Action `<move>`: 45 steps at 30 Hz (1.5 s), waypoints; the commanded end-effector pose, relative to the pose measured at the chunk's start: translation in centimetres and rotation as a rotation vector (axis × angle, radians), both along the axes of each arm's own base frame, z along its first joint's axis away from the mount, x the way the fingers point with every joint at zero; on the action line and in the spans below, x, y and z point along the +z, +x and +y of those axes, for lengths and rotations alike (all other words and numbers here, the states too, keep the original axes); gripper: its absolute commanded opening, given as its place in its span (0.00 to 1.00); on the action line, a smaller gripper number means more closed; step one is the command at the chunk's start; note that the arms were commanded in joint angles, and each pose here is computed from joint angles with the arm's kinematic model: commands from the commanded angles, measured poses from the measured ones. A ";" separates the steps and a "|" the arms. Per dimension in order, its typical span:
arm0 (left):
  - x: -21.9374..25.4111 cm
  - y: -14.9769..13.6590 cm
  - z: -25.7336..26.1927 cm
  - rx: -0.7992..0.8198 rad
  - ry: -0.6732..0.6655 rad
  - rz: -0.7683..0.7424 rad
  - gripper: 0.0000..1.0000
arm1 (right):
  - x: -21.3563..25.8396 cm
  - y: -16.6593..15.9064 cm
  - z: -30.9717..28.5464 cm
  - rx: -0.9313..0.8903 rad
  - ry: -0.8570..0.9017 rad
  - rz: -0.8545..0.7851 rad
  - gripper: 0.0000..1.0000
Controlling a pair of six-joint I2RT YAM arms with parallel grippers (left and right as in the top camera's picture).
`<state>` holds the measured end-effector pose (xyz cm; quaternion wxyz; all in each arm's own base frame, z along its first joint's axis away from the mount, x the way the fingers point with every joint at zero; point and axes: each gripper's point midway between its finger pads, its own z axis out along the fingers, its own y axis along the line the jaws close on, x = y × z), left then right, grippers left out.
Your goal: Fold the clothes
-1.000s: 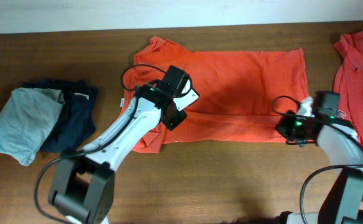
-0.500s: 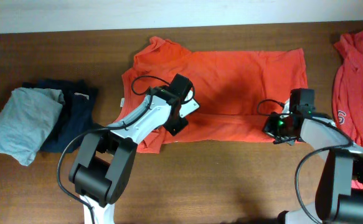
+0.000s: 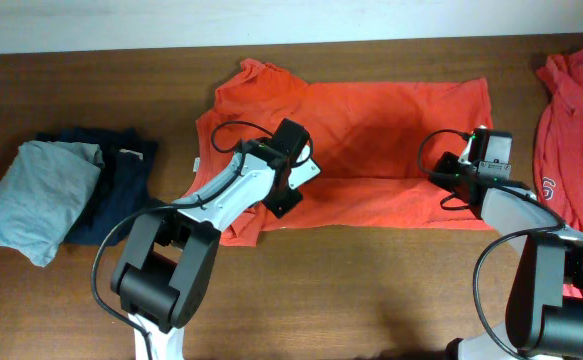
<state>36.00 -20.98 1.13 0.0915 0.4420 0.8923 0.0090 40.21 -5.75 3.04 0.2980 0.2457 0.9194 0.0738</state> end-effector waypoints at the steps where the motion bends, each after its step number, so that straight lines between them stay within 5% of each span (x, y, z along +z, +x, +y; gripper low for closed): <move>1: -0.4 -0.4 0.1 -0.016 0.002 0.018 0.01 | 1.3 0.7 -1.4 -0.037 -0.023 -0.020 0.04; 8: -0.4 -0.4 0.1 -0.016 0.003 0.019 0.00 | 4.5 -1.4 -3.1 -0.078 0.040 0.071 0.05; 16: -0.4 -0.3 0.1 -0.017 0.000 0.015 0.00 | 0.2 -7.2 -1.9 -0.098 0.099 0.318 0.05; 28: -0.4 -0.3 0.1 -0.016 0.001 0.016 0.00 | -4.7 -5.1 -4.2 -0.141 0.010 0.274 0.04; 45: -0.4 -0.4 0.1 -0.016 0.003 0.019 0.00 | -0.7 -0.4 -9.7 -0.241 -0.067 0.062 0.05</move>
